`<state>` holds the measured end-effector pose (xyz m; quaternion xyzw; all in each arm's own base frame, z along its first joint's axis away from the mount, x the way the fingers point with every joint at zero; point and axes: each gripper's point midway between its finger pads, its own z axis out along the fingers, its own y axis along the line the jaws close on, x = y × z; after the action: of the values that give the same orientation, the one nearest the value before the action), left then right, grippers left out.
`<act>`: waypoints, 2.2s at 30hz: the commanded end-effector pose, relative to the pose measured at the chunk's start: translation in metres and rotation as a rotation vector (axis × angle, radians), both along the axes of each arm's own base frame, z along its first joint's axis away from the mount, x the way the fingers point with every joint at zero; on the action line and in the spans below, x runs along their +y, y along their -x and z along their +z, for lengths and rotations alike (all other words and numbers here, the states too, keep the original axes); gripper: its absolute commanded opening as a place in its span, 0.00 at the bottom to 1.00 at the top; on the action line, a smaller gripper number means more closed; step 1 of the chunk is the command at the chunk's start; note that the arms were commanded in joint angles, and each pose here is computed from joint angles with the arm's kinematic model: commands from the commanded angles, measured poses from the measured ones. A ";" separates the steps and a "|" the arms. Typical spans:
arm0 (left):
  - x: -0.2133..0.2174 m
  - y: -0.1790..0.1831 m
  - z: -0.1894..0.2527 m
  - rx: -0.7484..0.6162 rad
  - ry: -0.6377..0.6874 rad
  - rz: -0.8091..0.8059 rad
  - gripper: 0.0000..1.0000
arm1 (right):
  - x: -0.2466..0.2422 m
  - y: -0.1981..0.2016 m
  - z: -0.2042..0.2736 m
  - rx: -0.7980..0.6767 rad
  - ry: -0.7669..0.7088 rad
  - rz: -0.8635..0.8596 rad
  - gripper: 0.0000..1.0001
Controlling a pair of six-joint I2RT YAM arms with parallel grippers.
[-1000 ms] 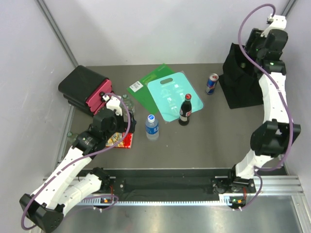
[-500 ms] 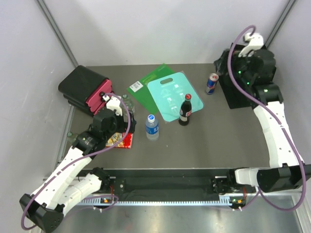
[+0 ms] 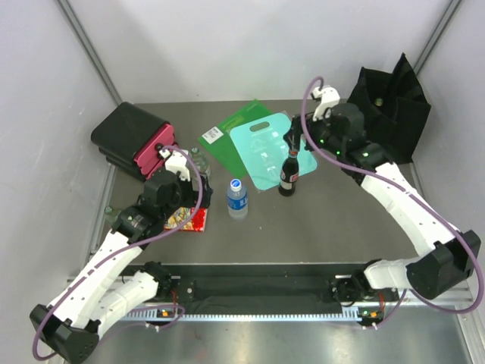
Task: Place the beverage into the canvas bag
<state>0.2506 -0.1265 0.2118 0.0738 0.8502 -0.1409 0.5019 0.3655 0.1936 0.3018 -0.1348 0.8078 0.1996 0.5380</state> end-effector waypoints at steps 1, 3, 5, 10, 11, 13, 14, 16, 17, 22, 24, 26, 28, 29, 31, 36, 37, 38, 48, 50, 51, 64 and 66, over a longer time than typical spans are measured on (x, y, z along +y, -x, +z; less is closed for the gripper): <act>-0.005 -0.004 0.017 -0.064 0.032 -0.015 0.98 | 0.018 -0.007 0.008 -0.078 0.016 -0.025 0.83; -0.004 -0.004 0.017 -0.064 0.032 -0.015 0.98 | 0.021 -0.007 -0.001 -0.066 0.045 -0.032 0.79; -0.004 -0.003 0.017 -0.064 0.032 -0.015 0.98 | 0.022 -0.006 -0.008 -0.055 0.048 -0.042 0.77; -0.004 -0.003 0.018 -0.070 0.033 -0.016 0.98 | 0.025 0.000 -0.028 -0.031 0.038 -0.045 0.64; -0.004 -0.003 0.018 -0.070 0.032 -0.015 0.98 | 0.027 0.002 -0.029 -0.039 0.036 -0.043 0.63; -0.005 -0.003 0.018 -0.067 0.032 -0.020 0.98 | 0.027 0.005 -0.040 -0.026 0.047 -0.042 0.58; -0.005 -0.003 0.017 -0.064 0.031 -0.020 0.98 | 0.026 0.005 -0.040 -0.032 0.042 -0.046 0.57; -0.004 -0.003 0.018 -0.070 0.033 -0.019 0.98 | 0.024 0.008 -0.050 -0.022 0.052 -0.048 0.56; -0.004 -0.003 0.018 -0.070 0.033 -0.018 0.98 | 0.023 0.009 -0.050 -0.027 0.054 -0.048 0.56; -0.005 -0.003 0.018 -0.071 0.033 -0.024 0.98 | 0.021 0.013 -0.057 -0.039 0.041 -0.050 0.52; -0.006 -0.003 0.018 -0.068 0.033 -0.026 0.98 | 0.020 0.014 -0.056 -0.050 0.033 -0.050 0.51; -0.005 -0.003 0.018 -0.069 0.031 -0.025 0.98 | 0.020 0.013 -0.056 -0.063 0.025 -0.050 0.50; -0.005 -0.002 0.019 -0.071 0.032 -0.023 0.98 | 0.023 0.013 -0.056 -0.072 0.019 -0.043 0.50; -0.004 -0.002 0.019 -0.073 0.033 -0.022 0.98 | 0.024 0.014 -0.055 -0.077 0.018 -0.039 0.49; -0.004 -0.002 0.019 -0.076 0.033 -0.019 0.98 | 0.024 0.012 -0.054 -0.086 0.017 -0.041 0.48; -0.006 -0.002 0.018 -0.071 0.034 -0.027 0.98 | 0.025 0.010 -0.059 -0.084 0.031 -0.039 0.42; -0.005 -0.002 0.019 -0.072 0.035 -0.026 0.98 | 0.025 0.009 -0.058 -0.087 0.033 -0.040 0.40; -0.006 -0.002 0.018 -0.071 0.033 -0.028 0.98 | 0.026 0.009 -0.057 -0.089 0.035 -0.037 0.36; -0.005 -0.002 0.020 -0.075 0.038 -0.025 0.98 | 0.017 0.010 -0.020 -0.129 0.060 -0.060 0.00; -0.006 -0.001 0.020 -0.073 0.039 -0.029 0.98 | 0.015 0.013 -0.018 -0.104 0.074 -0.059 0.00; -0.006 -0.002 0.019 -0.072 0.039 -0.031 0.98 | 0.014 0.013 -0.007 -0.111 0.061 -0.064 0.00; -0.006 0.000 0.020 -0.074 0.041 -0.032 0.98 | -0.011 0.021 0.067 -0.124 0.101 -0.105 0.00; -0.006 -0.001 0.022 -0.078 0.044 -0.030 0.98 | -0.017 0.023 0.084 -0.139 0.105 -0.115 0.00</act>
<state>0.2479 -0.1287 0.2168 0.0778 0.8447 -0.1519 0.5072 0.3335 0.1835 0.2862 -0.1575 0.8491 0.0963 0.4949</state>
